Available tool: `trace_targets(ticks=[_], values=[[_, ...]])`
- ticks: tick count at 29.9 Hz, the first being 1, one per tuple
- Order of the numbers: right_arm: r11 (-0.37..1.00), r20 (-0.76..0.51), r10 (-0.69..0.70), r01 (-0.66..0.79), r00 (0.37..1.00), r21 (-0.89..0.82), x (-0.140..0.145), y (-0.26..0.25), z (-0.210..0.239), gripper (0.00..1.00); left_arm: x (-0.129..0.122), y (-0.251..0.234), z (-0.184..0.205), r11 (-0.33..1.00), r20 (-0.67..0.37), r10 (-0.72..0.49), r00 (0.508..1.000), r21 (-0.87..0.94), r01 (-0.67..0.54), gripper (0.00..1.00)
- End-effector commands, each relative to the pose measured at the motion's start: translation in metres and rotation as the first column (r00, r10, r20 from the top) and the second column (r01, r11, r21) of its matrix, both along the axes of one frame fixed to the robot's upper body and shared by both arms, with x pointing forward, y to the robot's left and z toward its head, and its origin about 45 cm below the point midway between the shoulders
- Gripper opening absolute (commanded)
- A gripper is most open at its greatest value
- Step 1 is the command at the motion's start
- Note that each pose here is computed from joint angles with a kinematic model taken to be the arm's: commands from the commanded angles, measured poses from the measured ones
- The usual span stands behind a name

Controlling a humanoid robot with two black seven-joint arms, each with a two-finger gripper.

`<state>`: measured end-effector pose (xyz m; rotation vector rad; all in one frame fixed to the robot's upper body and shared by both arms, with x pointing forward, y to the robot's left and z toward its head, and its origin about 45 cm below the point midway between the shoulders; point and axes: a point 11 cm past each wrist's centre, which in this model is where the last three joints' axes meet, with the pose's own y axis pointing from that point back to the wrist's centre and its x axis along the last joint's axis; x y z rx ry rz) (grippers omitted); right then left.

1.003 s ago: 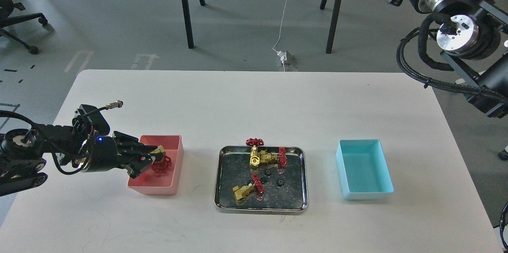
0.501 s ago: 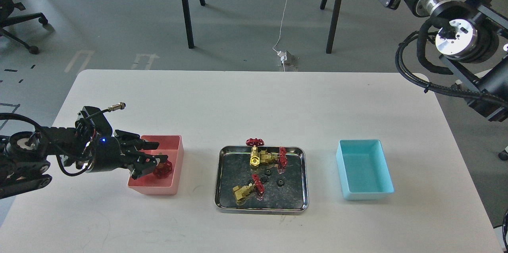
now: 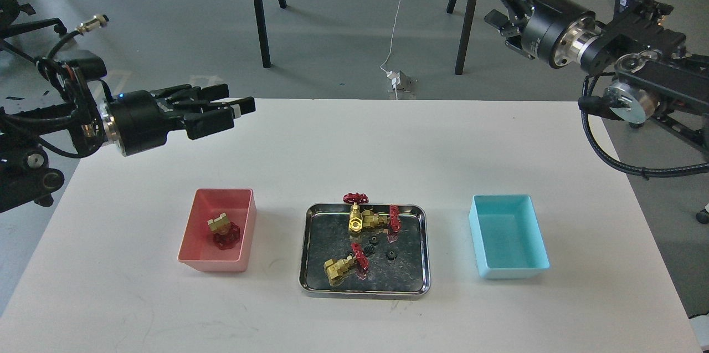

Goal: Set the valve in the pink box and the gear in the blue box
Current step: 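Open the left gripper and lift it away from the pink box, then reach the right gripper down into the tray toward a dark gear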

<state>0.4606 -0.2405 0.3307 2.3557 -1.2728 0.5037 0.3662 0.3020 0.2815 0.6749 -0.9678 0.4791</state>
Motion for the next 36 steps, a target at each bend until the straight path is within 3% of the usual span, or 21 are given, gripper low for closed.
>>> trace_targets(ticks=[1,5,11,18,22,25,29,36], values=[[0.924,-0.024,0.181,-0.179,0.983,-0.337,-0.024,0.009,-0.022,1.00,0.008,-0.020,0.044,0.967,-0.053,0.033,0.998,-0.249,-0.045,0.86],[0.719,-0.131,0.379,-0.381,0.916,-0.581,-0.062,0.016,-0.053,1.00,0.012,-0.040,0.079,0.863,-0.143,0.017,0.990,-0.498,-0.087,0.87],[0.419,-0.334,0.554,-0.602,0.762,-0.679,-0.115,0.027,-0.098,1.00,0.000,-0.071,0.097,0.693,-0.319,-0.146,0.937,-0.709,-0.133,0.87],[0.201,-0.506,0.622,-0.746,0.598,-0.635,-0.153,0.059,-0.149,1.00,-0.005,-0.103,0.103,0.623,-0.329,-0.249,0.911,-0.775,-0.110,0.90],[0.116,-0.537,0.665,-0.782,0.519,-0.613,-0.169,0.086,-0.171,0.98,-0.007,-0.114,0.097,0.611,-0.339,-0.275,0.900,-0.784,-0.109,0.90],[0.069,-0.538,0.684,-0.778,0.492,-0.624,-0.169,0.103,-0.181,0.86,-0.008,-0.117,0.092,0.603,-0.349,-0.283,0.893,-0.789,-0.118,0.90],[0.035,-0.514,0.695,-0.738,0.503,-0.674,-0.155,0.117,-0.195,0.66,-0.009,-0.114,0.082,0.585,-0.368,-0.279,0.887,-0.798,-0.147,0.91],[0.028,-0.503,0.697,-0.720,0.511,-0.693,-0.150,0.125,-0.206,0.60,-0.012,-0.103,0.066,0.548,-0.397,-0.259,0.880,-0.811,-0.205,0.93]])
